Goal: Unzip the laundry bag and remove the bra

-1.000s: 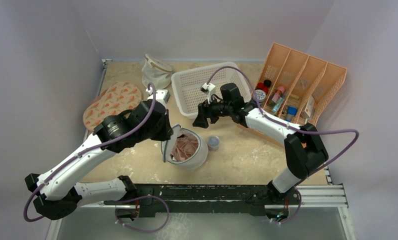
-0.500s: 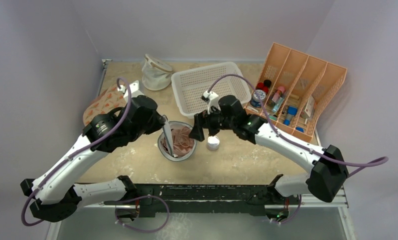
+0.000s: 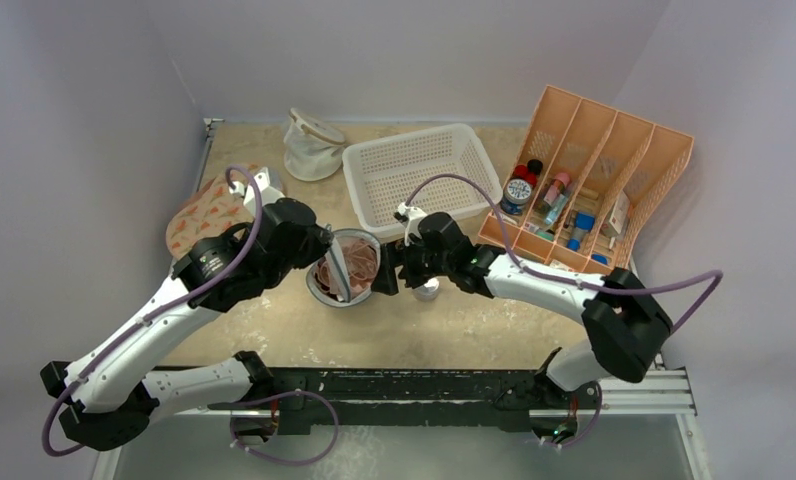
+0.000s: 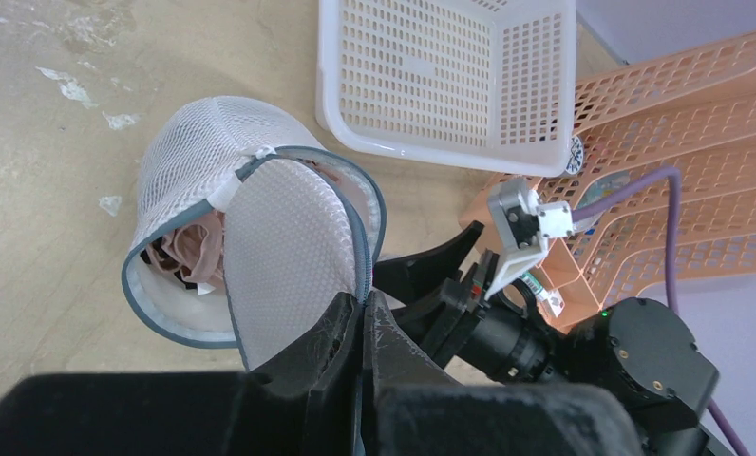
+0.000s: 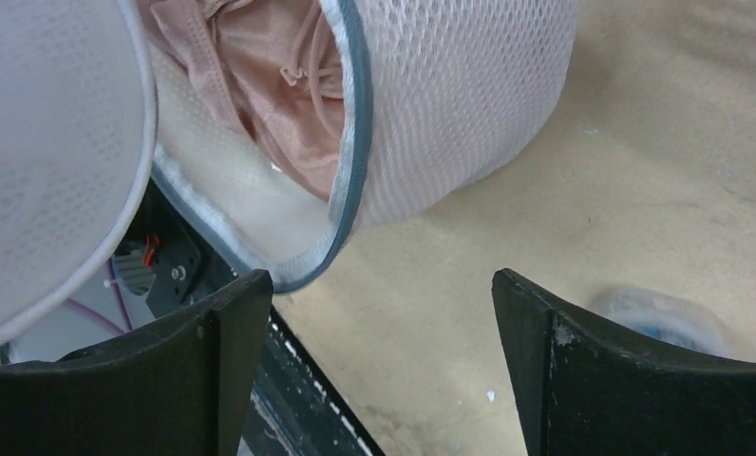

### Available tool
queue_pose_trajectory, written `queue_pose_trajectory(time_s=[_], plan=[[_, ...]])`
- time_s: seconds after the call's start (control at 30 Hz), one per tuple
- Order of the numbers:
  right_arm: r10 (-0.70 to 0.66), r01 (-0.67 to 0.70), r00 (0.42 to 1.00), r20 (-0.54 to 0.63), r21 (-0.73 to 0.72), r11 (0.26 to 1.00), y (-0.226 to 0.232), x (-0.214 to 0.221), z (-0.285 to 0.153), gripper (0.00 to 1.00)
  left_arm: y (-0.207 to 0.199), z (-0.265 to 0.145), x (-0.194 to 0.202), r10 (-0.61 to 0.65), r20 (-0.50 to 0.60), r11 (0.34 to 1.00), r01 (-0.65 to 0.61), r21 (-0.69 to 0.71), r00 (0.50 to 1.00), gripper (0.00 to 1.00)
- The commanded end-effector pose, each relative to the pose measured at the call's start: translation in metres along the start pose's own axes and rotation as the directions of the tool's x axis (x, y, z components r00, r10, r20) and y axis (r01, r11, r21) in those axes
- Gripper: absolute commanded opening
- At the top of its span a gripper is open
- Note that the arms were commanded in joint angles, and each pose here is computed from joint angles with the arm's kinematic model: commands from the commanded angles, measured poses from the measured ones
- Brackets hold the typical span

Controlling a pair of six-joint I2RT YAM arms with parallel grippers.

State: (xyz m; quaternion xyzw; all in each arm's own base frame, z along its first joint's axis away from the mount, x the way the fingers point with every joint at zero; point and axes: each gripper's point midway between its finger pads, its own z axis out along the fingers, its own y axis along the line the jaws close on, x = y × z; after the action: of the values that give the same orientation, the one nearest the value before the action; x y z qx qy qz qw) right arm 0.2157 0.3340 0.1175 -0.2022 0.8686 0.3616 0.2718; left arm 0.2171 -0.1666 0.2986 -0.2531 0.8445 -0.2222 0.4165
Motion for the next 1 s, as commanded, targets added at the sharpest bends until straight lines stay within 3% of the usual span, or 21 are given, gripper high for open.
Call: queue_pose_trajectory(time_s=[0.0,0.2,0.33,0.43,0.5,0.57,0.8,0.97], plan=[[0.02,-0.015,0.997,0.068,-0.078,0.997,0.017,-0.02,0.013,0.86,-0.016,-0.001,-0.015,-0.075,0.056,0.996,0.071,0.062,0.996,0.0],[0.038,-0.036,0.999,0.032,-0.067,0.997,0.011,-0.01,0.021,0.64,-0.009,-0.001,-0.019,-0.052,0.078,0.998,0.049,0.033,0.996,0.0],[0.033,-0.033,0.999,0.003,-0.015,0.999,-0.002,-0.005,0.018,0.36,-0.003,0.001,-0.017,-0.016,0.062,1.0,0.016,0.004,0.998,0.0],[-0.01,0.01,1.0,-0.024,-0.024,1.0,-0.013,-0.004,0.011,0.25,0.004,0.004,-0.015,0.01,0.02,1.0,-0.01,-0.018,1.0,0.0],[-0.037,0.035,0.999,-0.033,-0.038,0.999,-0.024,-0.006,0.005,0.09,0.01,0.008,-0.012,0.029,-0.026,0.999,-0.03,-0.031,0.999,0.0],[-0.049,0.047,0.998,-0.027,-0.057,0.997,-0.034,-0.014,-0.002,0.0,0.022,0.012,-0.011,0.059,-0.062,0.996,-0.063,-0.066,0.996,0.0],[-0.142,0.142,0.989,-0.049,-0.004,0.99,-0.062,-0.032,-0.016,0.0,0.052,0.01,-0.005,0.209,-0.142,0.959,-0.231,-0.164,0.968,0.0],[-0.196,0.198,0.978,-0.066,0.022,0.98,-0.071,-0.043,-0.021,0.0,0.081,0.008,-0.006,0.341,-0.211,0.879,-0.391,-0.274,0.916,0.0]])
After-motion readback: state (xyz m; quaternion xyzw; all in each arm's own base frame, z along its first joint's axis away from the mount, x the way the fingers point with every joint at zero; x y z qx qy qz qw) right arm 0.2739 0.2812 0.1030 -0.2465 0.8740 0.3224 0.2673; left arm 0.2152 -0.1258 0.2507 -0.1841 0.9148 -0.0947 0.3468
